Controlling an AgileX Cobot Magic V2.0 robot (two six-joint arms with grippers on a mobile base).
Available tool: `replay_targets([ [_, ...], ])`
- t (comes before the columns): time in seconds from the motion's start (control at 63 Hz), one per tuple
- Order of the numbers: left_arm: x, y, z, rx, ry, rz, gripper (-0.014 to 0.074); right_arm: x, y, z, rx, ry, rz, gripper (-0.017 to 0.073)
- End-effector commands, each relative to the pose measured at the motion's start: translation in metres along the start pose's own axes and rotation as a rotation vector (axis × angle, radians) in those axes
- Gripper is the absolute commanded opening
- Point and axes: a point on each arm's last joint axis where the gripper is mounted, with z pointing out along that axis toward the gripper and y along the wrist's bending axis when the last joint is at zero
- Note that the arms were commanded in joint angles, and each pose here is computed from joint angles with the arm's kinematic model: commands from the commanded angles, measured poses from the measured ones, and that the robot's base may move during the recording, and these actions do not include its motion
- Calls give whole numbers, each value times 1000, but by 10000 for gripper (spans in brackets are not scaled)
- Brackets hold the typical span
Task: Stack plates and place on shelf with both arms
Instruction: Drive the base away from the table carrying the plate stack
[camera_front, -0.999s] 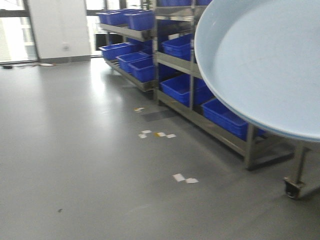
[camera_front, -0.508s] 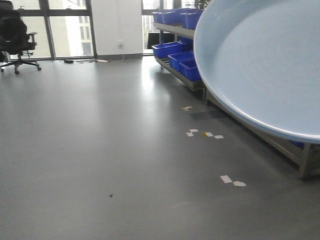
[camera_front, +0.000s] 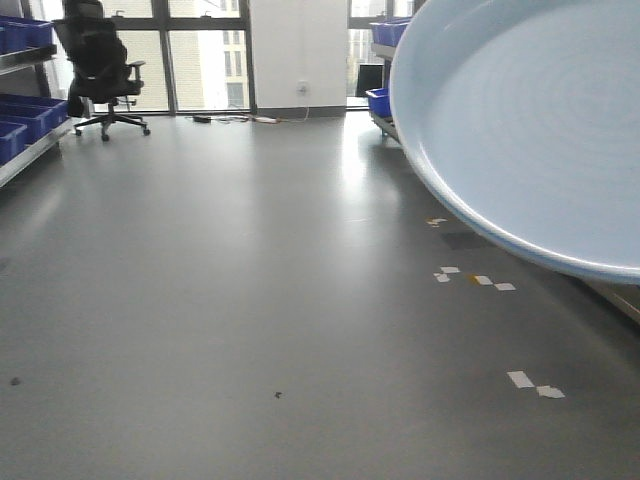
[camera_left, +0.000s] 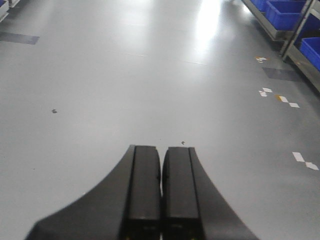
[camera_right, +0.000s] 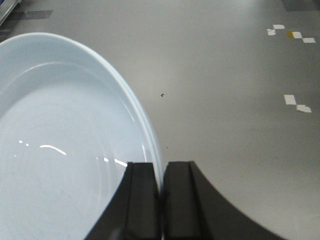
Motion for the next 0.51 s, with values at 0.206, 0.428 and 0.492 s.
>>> replay_targets([
  [0.206, -15, -4, -3, 30, -102, -7, 90, -16, 2, -6, -16, -120, -2, 48],
  [0.428, -15, -4, -3, 30, -102, -7, 90, -16, 2, -6, -16, -120, -2, 48],
  [0.492, -15, -4, -3, 30, -102, -7, 90, -16, 2, -6, -16, -120, -2, 48],
])
